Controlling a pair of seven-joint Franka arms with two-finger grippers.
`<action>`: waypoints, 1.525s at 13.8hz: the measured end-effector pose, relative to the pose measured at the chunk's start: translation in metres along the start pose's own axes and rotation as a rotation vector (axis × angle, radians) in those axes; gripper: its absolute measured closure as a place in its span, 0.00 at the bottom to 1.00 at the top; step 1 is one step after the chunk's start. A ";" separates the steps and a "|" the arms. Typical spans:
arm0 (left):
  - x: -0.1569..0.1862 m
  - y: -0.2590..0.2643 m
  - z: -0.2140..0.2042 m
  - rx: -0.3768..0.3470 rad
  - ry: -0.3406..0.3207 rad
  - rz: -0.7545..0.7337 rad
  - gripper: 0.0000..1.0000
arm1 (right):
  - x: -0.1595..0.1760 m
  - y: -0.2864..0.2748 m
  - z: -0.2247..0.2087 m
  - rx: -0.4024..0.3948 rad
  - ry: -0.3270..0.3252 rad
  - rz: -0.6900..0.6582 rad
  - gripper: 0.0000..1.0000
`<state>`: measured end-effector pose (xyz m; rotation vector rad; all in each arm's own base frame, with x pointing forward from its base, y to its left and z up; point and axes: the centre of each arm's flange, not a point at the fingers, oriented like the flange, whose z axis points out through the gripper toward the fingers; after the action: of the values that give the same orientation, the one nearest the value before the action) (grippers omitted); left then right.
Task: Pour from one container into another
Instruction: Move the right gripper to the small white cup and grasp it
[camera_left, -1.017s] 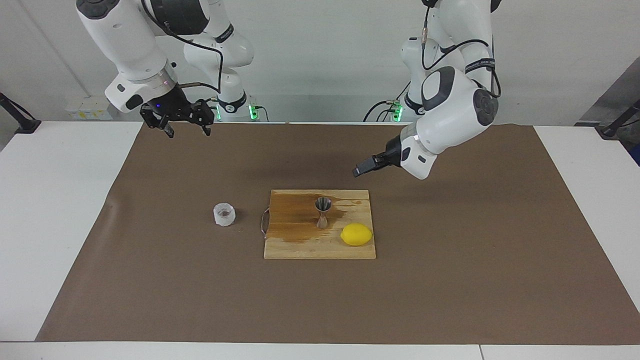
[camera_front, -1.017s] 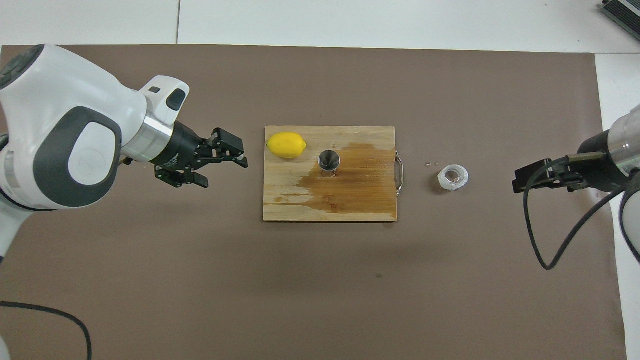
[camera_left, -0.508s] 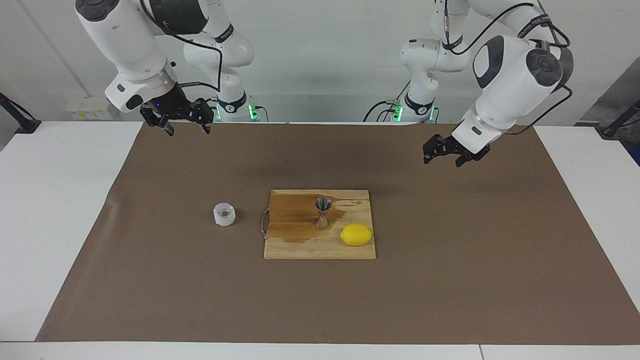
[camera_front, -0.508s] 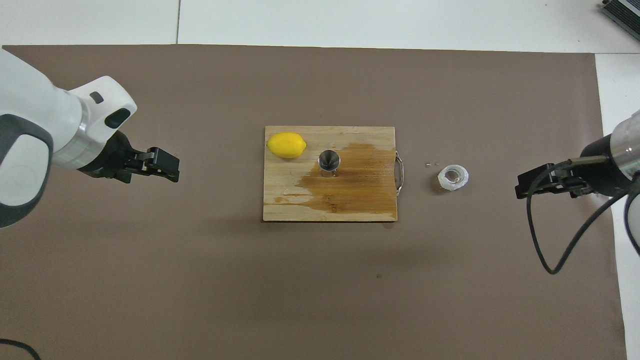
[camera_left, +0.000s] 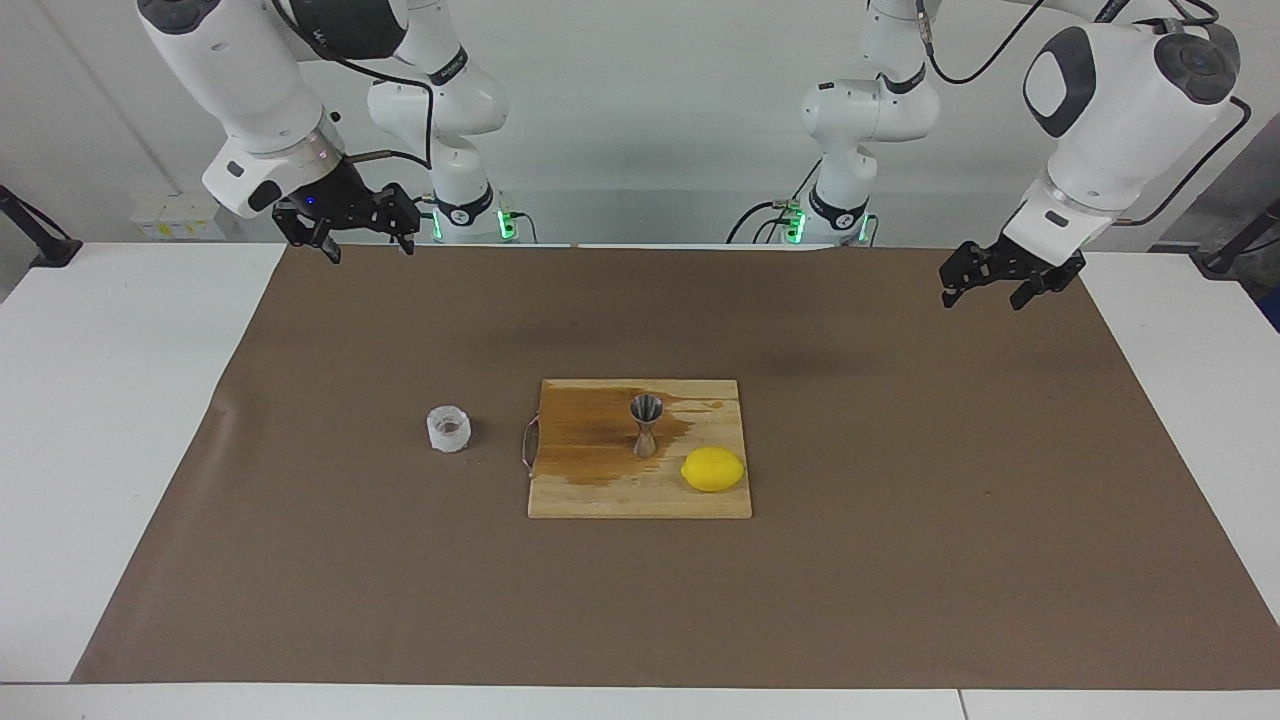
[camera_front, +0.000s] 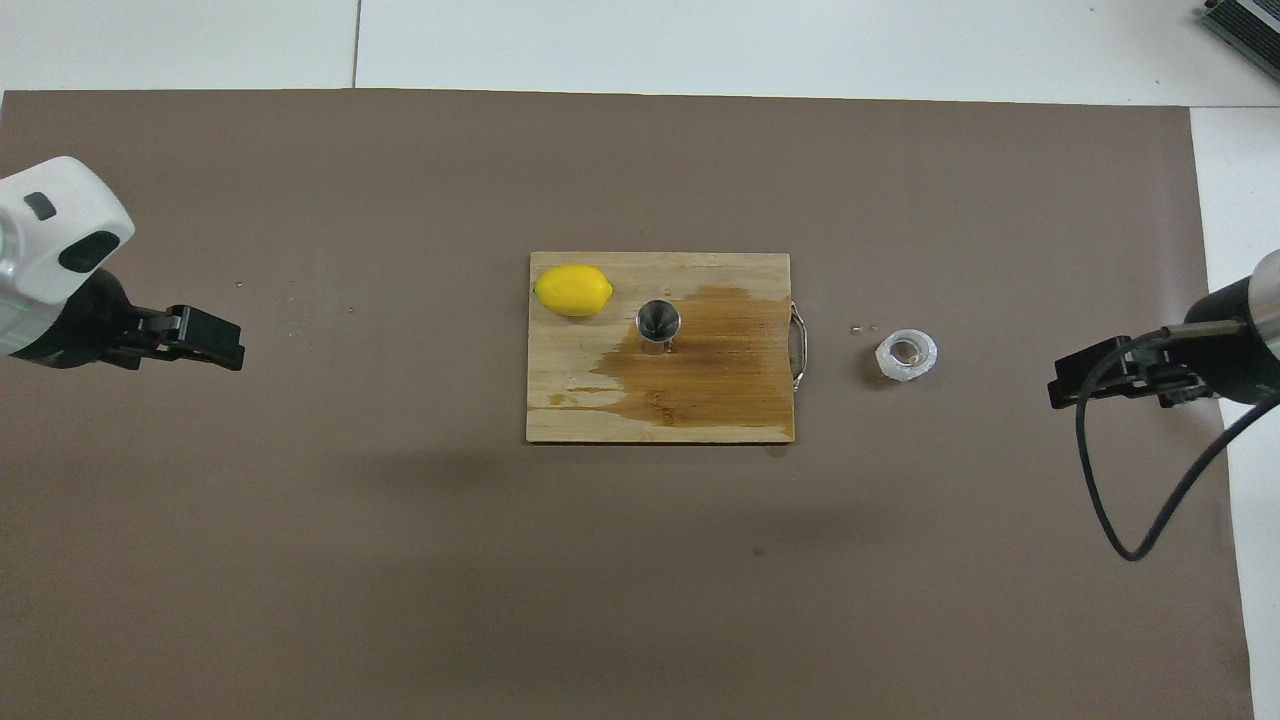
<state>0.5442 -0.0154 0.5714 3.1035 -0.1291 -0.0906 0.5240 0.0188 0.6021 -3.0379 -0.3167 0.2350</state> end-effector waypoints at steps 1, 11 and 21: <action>-0.001 -0.010 -0.006 0.002 0.018 0.007 0.00 | 0.001 0.006 0.003 -0.001 0.010 -0.102 0.00; -0.013 -0.046 -0.079 0.018 0.088 0.012 0.00 | 0.023 0.130 0.146 0.196 0.222 -1.043 0.00; -0.010 -0.037 -0.072 0.014 0.059 0.028 0.00 | 0.081 0.140 0.319 0.496 0.665 -1.225 0.00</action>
<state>0.5416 0.0250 0.6423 3.1139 -0.1715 0.0030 0.5793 -0.0807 0.2630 -1.8046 -1.5719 -0.6341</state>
